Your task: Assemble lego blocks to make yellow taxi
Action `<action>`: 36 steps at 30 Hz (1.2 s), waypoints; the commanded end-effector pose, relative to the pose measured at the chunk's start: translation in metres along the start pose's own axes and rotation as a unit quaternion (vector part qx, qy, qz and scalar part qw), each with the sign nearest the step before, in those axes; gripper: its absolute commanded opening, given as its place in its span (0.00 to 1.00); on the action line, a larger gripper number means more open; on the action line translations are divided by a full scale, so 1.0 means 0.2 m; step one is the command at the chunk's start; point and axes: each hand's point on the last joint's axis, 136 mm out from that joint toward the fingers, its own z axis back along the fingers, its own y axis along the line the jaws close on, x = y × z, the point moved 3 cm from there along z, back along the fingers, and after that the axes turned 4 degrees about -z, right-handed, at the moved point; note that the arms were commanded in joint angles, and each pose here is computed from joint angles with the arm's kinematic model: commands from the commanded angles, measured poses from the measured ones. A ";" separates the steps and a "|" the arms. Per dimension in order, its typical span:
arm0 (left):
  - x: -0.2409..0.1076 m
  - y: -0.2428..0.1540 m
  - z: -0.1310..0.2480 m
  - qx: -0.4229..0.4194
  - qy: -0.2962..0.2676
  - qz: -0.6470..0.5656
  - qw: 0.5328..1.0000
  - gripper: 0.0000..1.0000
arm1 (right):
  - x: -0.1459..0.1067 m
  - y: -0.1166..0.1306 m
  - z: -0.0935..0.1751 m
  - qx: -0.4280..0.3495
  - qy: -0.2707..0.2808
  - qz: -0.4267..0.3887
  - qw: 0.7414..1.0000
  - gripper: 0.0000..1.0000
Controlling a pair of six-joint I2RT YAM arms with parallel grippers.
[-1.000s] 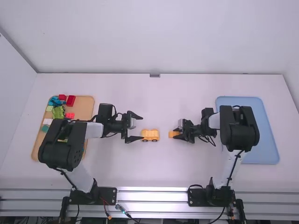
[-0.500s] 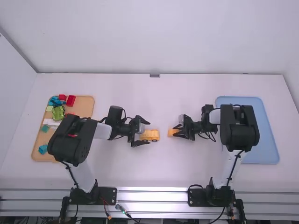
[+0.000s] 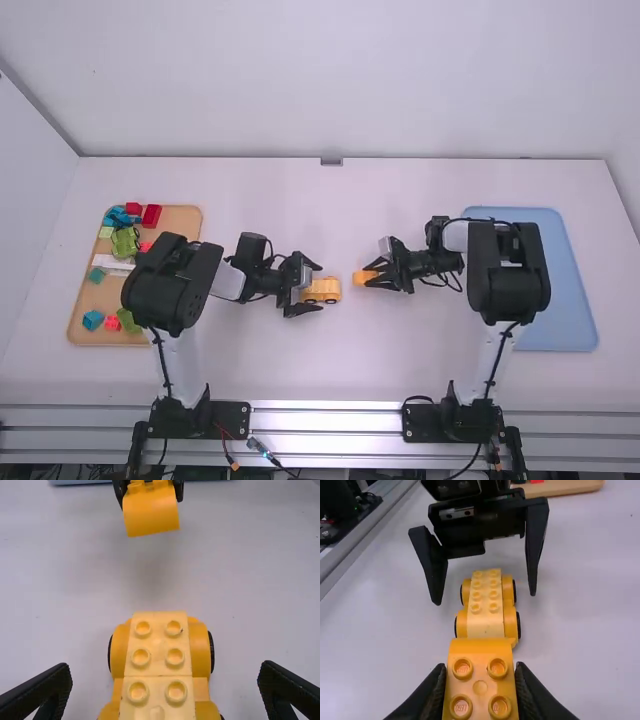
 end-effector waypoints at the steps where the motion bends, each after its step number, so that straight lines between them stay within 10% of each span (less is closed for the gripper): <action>1: -0.02 -0.02 0.00 -0.005 -0.002 0.014 1.000 0.99 | 0.04 -0.02 0.01 -0.006 -0.021 0.023 1.000 0.16; 36: -0.03 -0.05 0.00 -0.014 0.005 0.004 1.000 0.97 | 0.21 0.05 -0.26 -0.076 0.071 0.053 0.993 0.00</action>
